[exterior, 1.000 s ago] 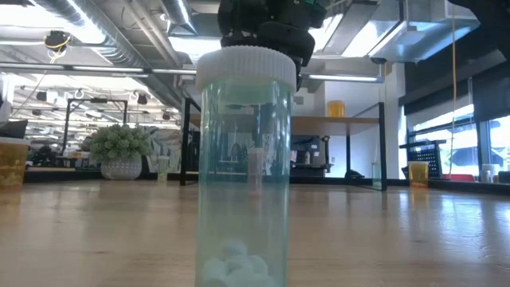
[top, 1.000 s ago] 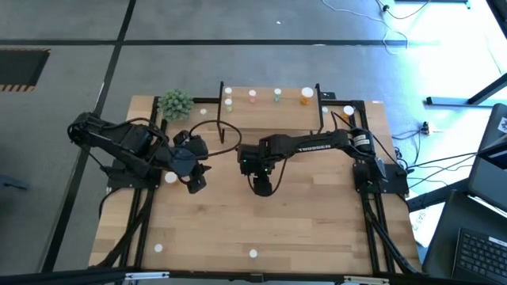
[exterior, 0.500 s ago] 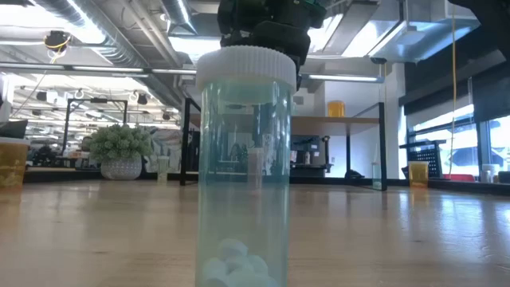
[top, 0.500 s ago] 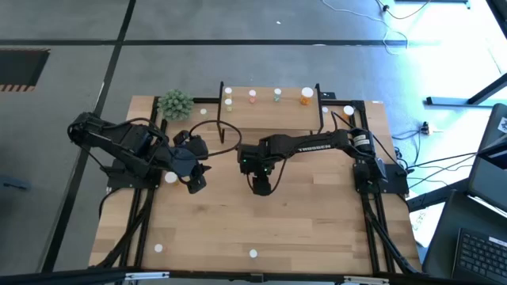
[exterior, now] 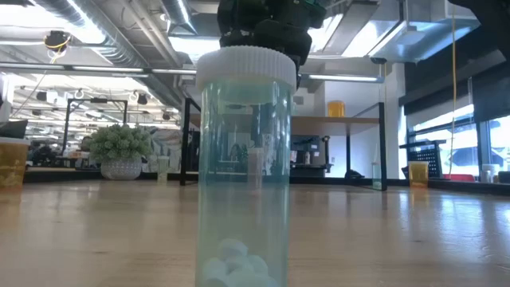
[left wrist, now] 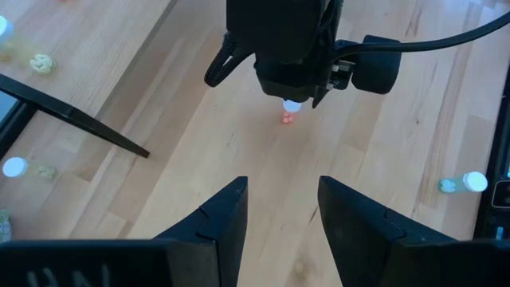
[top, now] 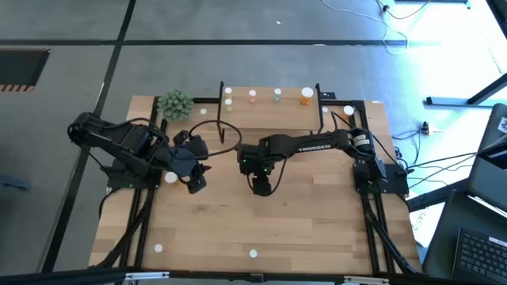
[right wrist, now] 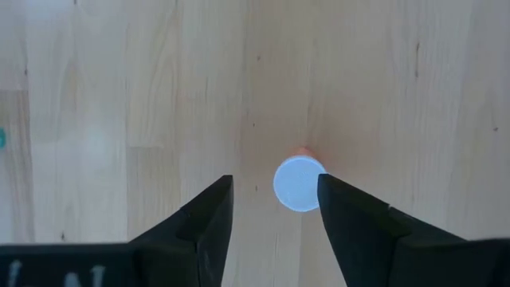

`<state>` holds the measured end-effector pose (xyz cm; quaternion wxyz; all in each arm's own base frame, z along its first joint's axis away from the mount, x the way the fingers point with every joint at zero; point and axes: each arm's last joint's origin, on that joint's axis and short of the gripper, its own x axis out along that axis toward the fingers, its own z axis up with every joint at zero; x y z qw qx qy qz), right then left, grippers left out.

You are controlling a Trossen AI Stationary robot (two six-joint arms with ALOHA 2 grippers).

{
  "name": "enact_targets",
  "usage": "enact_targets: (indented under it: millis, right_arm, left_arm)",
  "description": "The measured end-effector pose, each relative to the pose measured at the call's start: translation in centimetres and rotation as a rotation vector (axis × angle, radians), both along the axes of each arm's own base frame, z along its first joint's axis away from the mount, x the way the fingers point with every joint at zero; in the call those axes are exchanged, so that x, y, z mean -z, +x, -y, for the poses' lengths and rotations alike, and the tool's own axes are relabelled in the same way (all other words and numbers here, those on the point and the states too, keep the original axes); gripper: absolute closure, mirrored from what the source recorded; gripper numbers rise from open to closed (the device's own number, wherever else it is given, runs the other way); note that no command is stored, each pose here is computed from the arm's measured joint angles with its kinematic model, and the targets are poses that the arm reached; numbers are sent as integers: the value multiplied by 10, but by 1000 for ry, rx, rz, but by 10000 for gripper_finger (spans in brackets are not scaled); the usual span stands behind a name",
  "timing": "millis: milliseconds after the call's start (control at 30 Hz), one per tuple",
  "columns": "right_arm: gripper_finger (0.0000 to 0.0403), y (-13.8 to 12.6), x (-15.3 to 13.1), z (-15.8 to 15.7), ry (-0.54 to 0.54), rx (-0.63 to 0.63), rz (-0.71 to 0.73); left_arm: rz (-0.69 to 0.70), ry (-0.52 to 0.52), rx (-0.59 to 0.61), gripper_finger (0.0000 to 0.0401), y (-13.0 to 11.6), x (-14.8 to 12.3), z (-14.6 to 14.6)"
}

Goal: Pick and place medicine bottles onto shelf by color
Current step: Put the top pink pill bottle on the shelf aligned with the other pink pill bottle

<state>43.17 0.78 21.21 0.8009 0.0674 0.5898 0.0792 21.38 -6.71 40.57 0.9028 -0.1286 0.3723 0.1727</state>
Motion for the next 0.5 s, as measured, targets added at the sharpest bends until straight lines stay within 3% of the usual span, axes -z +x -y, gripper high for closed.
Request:
enact_targets:
  millis: [300,500]
  right_arm:
    - [171,0,0,0,5,25,-5]
    - [170,0,0,0,5,29,-8]
  left_arm:
    - [0,0,0,252,0,0,0]
    - [0,0,0,252,0,0,0]
